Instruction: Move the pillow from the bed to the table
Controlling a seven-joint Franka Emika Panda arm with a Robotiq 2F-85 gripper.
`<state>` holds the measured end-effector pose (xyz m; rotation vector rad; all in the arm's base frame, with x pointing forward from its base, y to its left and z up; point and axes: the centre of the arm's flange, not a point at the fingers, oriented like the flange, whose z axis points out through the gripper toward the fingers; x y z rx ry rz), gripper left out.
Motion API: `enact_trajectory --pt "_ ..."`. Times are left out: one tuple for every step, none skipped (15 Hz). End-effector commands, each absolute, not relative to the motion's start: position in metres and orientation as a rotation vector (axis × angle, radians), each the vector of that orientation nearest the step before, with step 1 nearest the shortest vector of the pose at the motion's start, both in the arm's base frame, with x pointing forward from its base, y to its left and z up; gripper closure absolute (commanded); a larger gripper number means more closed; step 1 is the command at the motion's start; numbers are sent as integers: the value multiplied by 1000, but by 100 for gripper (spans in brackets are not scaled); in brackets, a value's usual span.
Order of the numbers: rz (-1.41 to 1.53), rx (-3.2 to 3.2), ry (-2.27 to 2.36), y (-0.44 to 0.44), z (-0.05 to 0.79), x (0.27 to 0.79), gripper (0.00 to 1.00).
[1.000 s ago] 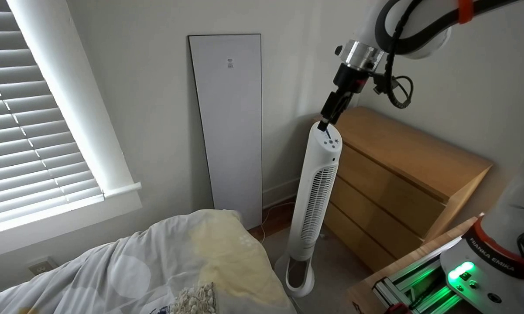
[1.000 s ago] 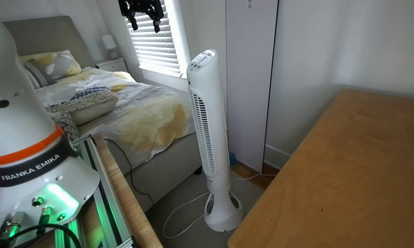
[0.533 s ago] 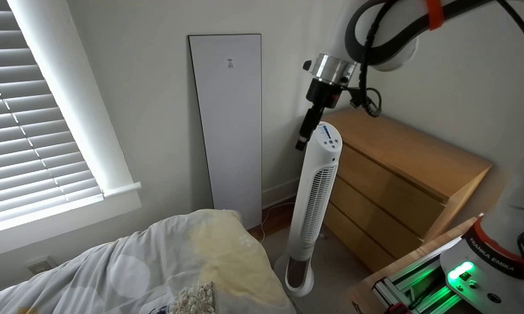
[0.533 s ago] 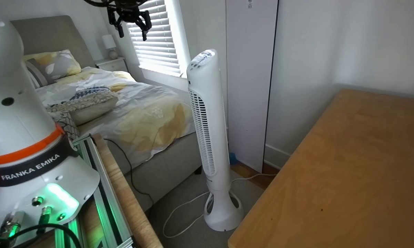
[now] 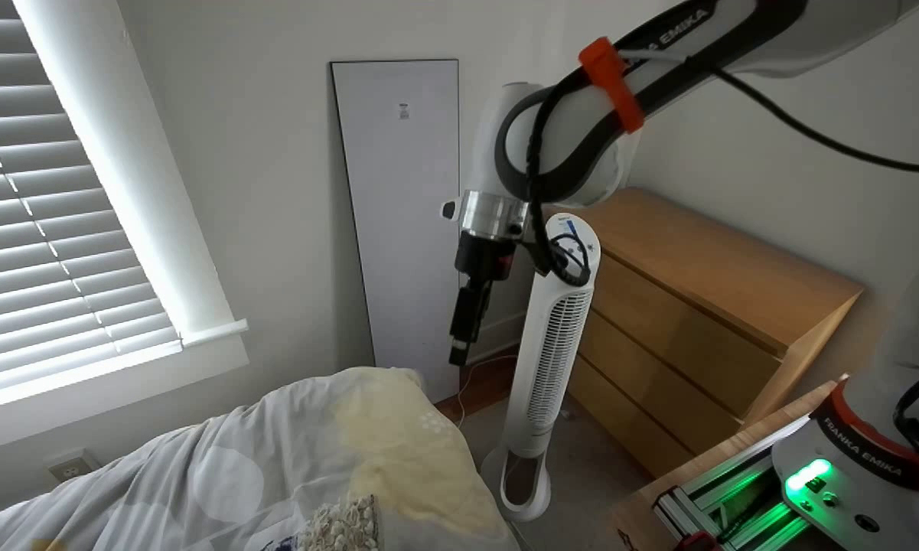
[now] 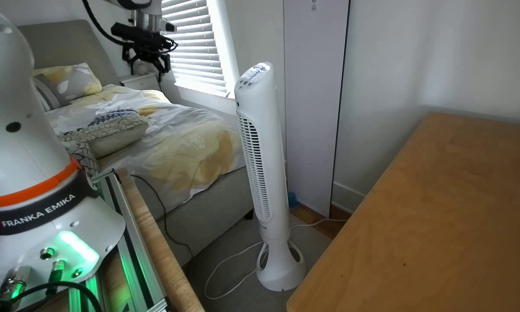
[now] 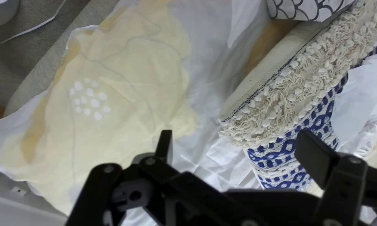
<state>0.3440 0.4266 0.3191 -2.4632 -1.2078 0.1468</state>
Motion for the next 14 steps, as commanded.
enact_trajectory --pt "221 -2432 -1156 479 263 351 0" --pt "220 -2419 -1164 493 245 351 0" --pt "199 -2394 -1168 504 231 352 0" --pt "171 -2380 -1167 514 217 353 0" --pt "156 -2363 -1162 523 205 354 0" --pt "152 -2359 -1163 531 191 355 0" --pt "151 -2358 -1160 537 179 356 0" --pt "149 -2351 -1155 543 169 357 0" --pt "146 -2345 -1155 548 160 359 0" --pt "149 -2361 -1168 523 180 350 0" --pt "152 -2355 -1166 528 171 353 0" --pt "154 -2350 -1163 531 164 355 0" --pt "155 -2348 -1161 533 161 357 0" --pt "153 -2345 -1158 534 161 358 0"
